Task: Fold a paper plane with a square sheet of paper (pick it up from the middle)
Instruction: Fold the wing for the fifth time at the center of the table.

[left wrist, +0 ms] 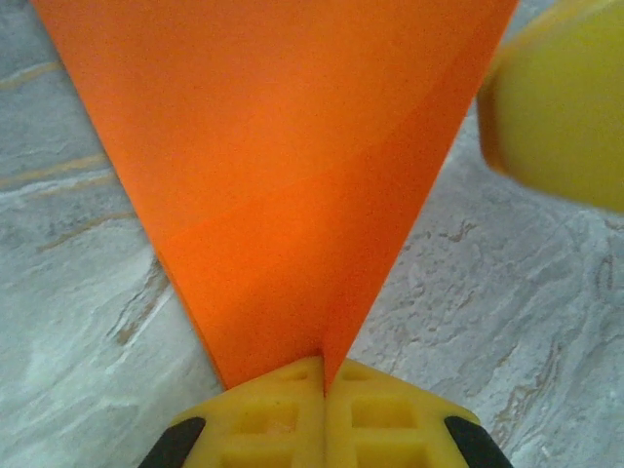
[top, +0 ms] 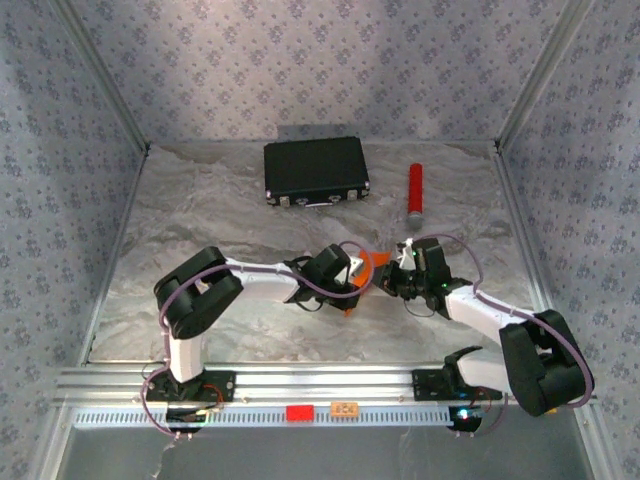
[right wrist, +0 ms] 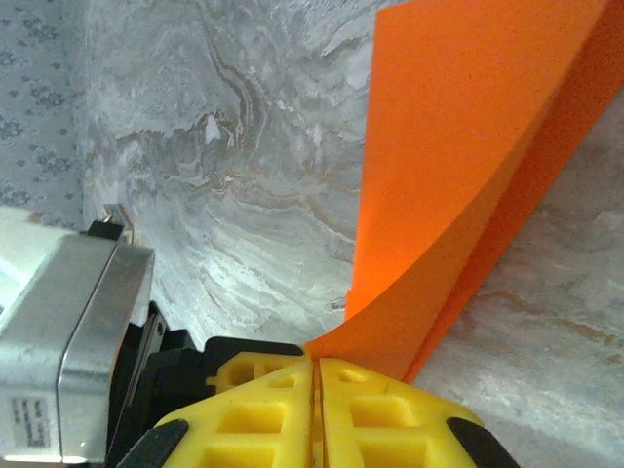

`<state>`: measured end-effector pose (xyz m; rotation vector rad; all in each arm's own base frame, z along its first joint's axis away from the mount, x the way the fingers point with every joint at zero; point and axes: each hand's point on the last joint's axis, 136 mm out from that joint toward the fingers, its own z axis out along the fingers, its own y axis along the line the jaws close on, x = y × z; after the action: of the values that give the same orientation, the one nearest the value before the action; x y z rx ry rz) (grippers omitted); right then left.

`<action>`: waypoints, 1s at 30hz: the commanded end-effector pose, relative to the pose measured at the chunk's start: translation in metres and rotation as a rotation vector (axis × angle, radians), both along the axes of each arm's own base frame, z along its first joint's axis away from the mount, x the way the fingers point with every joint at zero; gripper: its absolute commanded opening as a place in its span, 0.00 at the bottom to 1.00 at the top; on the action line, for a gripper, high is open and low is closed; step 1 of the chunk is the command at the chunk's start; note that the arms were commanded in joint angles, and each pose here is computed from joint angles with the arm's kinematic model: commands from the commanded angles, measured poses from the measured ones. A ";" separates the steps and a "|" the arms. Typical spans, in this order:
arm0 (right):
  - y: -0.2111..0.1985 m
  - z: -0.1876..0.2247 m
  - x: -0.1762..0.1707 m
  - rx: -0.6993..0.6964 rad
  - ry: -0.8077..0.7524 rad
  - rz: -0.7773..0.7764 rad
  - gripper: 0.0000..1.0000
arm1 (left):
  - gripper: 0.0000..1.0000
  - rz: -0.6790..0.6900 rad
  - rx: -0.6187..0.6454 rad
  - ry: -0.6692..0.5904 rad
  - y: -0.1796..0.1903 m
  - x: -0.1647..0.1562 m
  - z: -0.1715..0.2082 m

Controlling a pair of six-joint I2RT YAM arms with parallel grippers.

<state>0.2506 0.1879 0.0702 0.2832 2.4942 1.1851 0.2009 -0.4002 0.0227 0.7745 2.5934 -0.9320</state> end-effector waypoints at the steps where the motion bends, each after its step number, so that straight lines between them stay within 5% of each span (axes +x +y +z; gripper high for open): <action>1: 0.006 -0.001 -0.008 0.018 0.002 0.053 0.12 | 0.00 0.002 0.053 0.110 0.011 -0.011 -0.027; 30: 0.004 -0.017 0.022 0.009 0.007 0.050 0.10 | 0.00 -0.033 -0.070 0.315 0.003 -0.018 -0.034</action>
<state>0.2630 0.1891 0.0446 0.2804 2.5511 1.2063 0.1996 -0.4099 0.0233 0.7188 2.6518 -1.2795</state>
